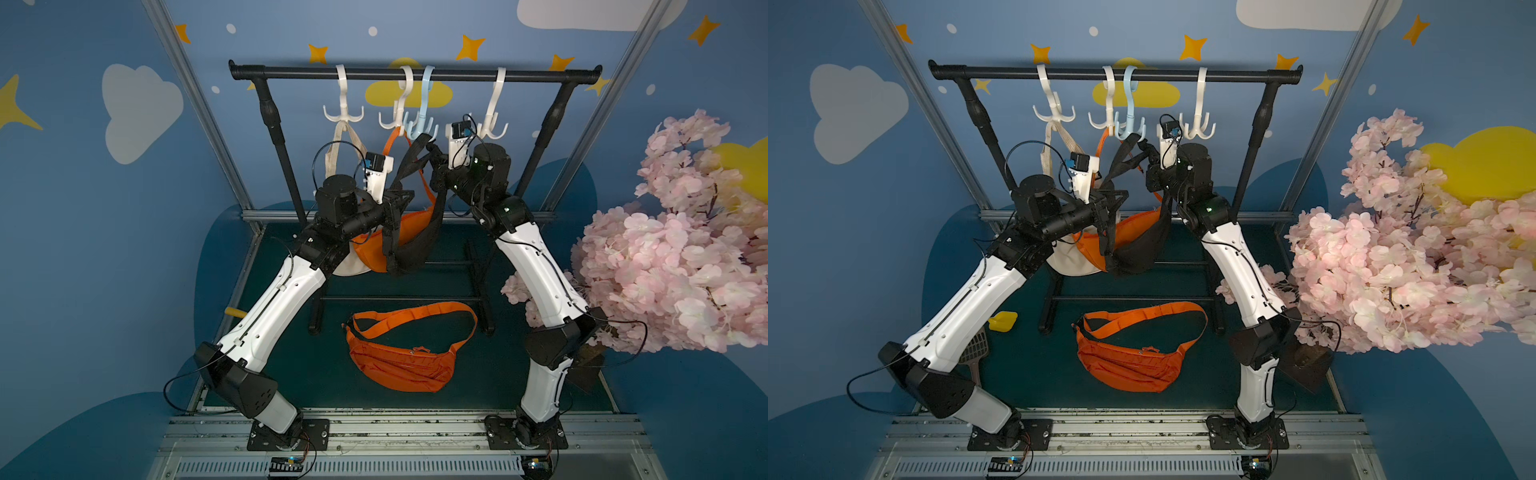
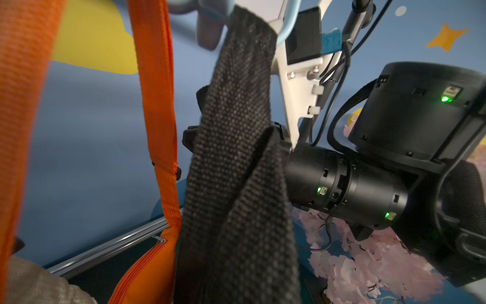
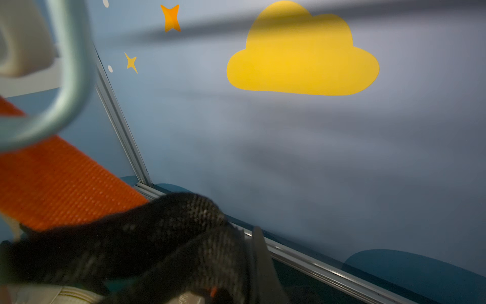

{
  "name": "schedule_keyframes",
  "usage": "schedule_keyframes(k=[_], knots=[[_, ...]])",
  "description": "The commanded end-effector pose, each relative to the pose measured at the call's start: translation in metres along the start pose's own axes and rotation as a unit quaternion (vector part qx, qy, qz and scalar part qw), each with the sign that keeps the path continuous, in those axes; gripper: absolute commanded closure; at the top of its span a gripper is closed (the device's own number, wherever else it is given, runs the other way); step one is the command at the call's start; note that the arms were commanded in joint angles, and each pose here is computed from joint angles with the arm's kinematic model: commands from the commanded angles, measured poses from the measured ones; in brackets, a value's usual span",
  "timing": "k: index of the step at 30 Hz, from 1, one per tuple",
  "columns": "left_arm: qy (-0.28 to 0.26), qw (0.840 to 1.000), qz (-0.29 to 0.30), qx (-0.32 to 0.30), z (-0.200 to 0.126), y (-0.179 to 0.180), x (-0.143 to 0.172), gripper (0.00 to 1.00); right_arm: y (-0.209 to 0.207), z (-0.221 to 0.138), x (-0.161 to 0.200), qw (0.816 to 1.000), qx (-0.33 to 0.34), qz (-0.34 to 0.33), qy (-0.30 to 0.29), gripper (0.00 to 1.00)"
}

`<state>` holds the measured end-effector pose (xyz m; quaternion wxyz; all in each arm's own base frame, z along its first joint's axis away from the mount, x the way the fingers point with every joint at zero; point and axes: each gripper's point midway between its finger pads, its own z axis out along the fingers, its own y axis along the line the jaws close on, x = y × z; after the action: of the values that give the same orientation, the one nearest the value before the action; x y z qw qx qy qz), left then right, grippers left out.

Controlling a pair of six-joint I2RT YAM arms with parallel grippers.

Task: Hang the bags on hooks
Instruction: Hang the bag on the hook.

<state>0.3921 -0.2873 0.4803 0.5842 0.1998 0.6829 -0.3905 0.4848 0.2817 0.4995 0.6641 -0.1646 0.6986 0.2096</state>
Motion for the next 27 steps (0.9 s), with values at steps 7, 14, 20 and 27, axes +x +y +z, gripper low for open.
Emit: schedule_keyframes(k=[7, 14, 20, 27], knots=[[-0.049, 0.998, 0.019, 0.018, -0.021, -0.017, -0.036, 0.96, -0.002, -0.02, -0.03, 0.999, 0.004, -0.001, -0.035, 1.0], [-0.035, 0.999, 0.011, 0.032, -0.021, -0.017, -0.015, 0.68, -0.002, -0.02, -0.012, 1.0, -0.002, 0.001, -0.015, 0.93], [-0.049, 0.996, 0.038, 0.057, -0.036, -0.029, -0.011, 0.45, 0.008, -0.042, -0.004, 1.0, -0.028, -0.002, -0.013, 0.54], [-0.065, 0.995, 0.057, 0.056, -0.052, -0.032, -0.003, 0.33, 0.008, -0.076, 0.035, 0.999, -0.026, 0.009, 0.03, 0.2]])
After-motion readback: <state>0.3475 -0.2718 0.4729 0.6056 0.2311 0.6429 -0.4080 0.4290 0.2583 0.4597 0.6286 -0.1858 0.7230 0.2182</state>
